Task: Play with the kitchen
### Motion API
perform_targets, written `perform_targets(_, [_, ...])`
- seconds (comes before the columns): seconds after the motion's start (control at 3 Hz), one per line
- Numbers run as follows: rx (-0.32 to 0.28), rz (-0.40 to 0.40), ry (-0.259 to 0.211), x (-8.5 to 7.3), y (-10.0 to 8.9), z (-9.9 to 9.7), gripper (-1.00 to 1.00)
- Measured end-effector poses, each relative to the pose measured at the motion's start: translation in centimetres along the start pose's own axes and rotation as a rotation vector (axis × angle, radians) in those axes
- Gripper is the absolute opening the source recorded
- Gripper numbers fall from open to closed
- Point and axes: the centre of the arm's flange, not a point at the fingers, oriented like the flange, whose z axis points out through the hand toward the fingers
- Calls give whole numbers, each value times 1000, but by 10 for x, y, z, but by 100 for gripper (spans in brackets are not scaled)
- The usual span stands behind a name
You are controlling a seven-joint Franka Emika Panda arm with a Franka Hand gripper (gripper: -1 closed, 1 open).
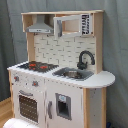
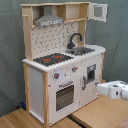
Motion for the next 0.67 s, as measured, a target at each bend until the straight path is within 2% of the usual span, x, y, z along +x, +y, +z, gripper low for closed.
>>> perform_targets(0.67, [-64, 32, -60, -24, 65, 11, 100])
